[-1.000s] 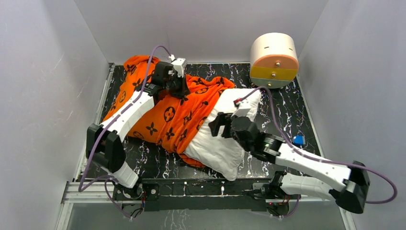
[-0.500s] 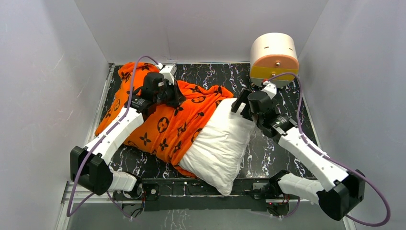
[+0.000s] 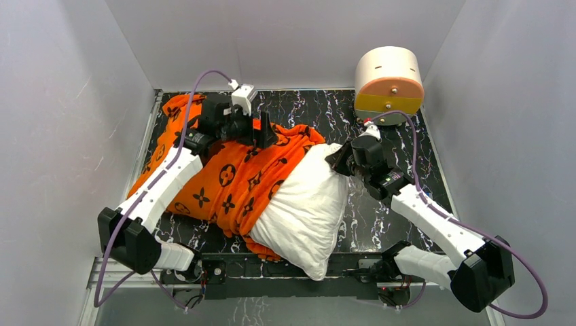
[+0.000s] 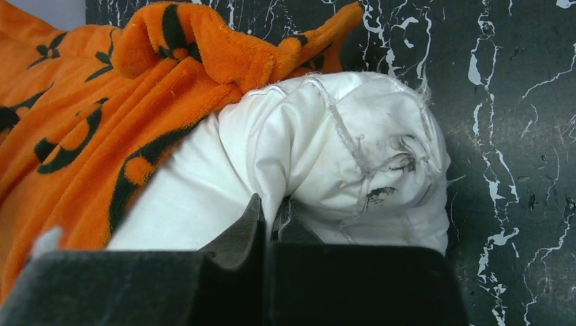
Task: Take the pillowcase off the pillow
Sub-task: Remove the pillow from the pillowcase.
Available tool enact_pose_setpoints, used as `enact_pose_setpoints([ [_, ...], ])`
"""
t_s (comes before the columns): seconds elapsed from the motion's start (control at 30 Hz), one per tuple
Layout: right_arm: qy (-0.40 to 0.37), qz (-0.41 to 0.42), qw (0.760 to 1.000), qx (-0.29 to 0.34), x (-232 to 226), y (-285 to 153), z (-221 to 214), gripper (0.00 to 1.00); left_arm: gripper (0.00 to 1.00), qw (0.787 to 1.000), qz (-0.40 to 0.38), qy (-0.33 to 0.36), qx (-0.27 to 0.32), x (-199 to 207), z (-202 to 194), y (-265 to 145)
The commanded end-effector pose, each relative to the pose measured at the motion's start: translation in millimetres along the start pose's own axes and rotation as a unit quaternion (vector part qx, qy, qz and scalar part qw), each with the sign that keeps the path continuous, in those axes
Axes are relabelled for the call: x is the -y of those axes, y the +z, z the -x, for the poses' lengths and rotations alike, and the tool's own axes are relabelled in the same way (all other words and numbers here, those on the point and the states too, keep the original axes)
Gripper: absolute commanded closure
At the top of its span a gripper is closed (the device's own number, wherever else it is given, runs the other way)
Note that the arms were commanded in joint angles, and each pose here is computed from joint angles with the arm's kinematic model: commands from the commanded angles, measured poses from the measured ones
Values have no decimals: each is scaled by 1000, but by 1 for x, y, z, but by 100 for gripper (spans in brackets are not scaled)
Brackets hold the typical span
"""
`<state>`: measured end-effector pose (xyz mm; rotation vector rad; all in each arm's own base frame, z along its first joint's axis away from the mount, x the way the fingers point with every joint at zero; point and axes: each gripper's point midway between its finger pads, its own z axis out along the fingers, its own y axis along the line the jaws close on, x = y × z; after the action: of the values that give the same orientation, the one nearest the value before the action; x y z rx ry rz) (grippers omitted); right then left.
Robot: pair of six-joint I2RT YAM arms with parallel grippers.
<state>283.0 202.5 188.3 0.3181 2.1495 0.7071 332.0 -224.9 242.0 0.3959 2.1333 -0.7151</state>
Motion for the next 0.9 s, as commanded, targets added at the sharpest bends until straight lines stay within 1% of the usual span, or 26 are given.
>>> enact_pose_setpoints([
  [0.0, -43, 85, 995, 0, -35, -9, 5, 100, 2, 992, -89, 89, 15, 35, 43, 2],
  [0.07, -46, 98, 994, -6, -40, -10, 4, 100, 2, 988, -128, 85, -8, 48, 54, 16],
  [0.13, -41, 108, 993, -5, -42, -10, 3, 100, 7, 984, -150, 72, -59, 52, 47, 37],
  [0.17, -35, 112, 993, -3, -42, -9, 2, 100, 9, 981, -155, 68, -89, 52, 38, 48],
  [0.27, -26, 117, 993, 10, -40, -10, 3, 100, 9, 971, -165, 59, -164, 49, 6, 70],
  [0.33, -23, 107, 994, 21, -38, -12, 8, 100, 8, 958, -204, 40, -199, 58, -16, 76],
  [0.37, -24, 102, 994, 25, -36, -14, 10, 100, 9, 949, -228, 28, -215, 65, -27, 77],
  [0.4, -23, 101, 994, 33, -36, -17, 14, 100, 18, 939, -255, 30, -227, 71, -38, 79],
  [0.43, -23, 99, 994, 41, -35, -19, 16, 100, 29, 935, -263, 21, -238, 72, -46, 82],
  [0.47, -22, 96, 994, 51, -32, -21, 19, 100, 40, 936, -251, 14, -246, 67, -51, 86],
  [0.5, -22, 91, 994, 58, -29, -22, 21, 100, 54, 941, -230, 16, -249, 59, -54, 92],
  [0.53, -22, 84, 994, 63, -26, -23, 22, 100, 72, 948, -199, 11, -249, 50, -53, 96],
  [0.57, -24, 72, 995, 67, -21, -24, 23, 100, 84, 957, -159, 12, -241, 39, -49, 101],
  [0.6, -29, 55, 996, 70, -14, -25, 25, 100, 93, 966, -126, 14, -227, 28, -43, 102],
  [0.63, -34, 27, 996, 75, -4, -25, 28, 100, 100, 975, -82, 18, -206, 14, -33, 102],
  [0.7, -33, -32, 995, 85, 16, -27, 37, 100, 100, 988, -17, 15, -152, -9, -8, 92],
  [0.77, -33, -64, 993, 93, 30, -30, 47, 100, 100, 993, 43, 4, -112, -38, 8, 76],
  [0.83, -27, -76, 992, 97, 39, -31, 57, 100, 100, 992, 97, -4, -77, -70, 23, 55],
  [0.87, -16, -81, 991, 104, 45, -32, 72, 100, 100, 985, 161, -11, -65, -109, 27, 33],
])
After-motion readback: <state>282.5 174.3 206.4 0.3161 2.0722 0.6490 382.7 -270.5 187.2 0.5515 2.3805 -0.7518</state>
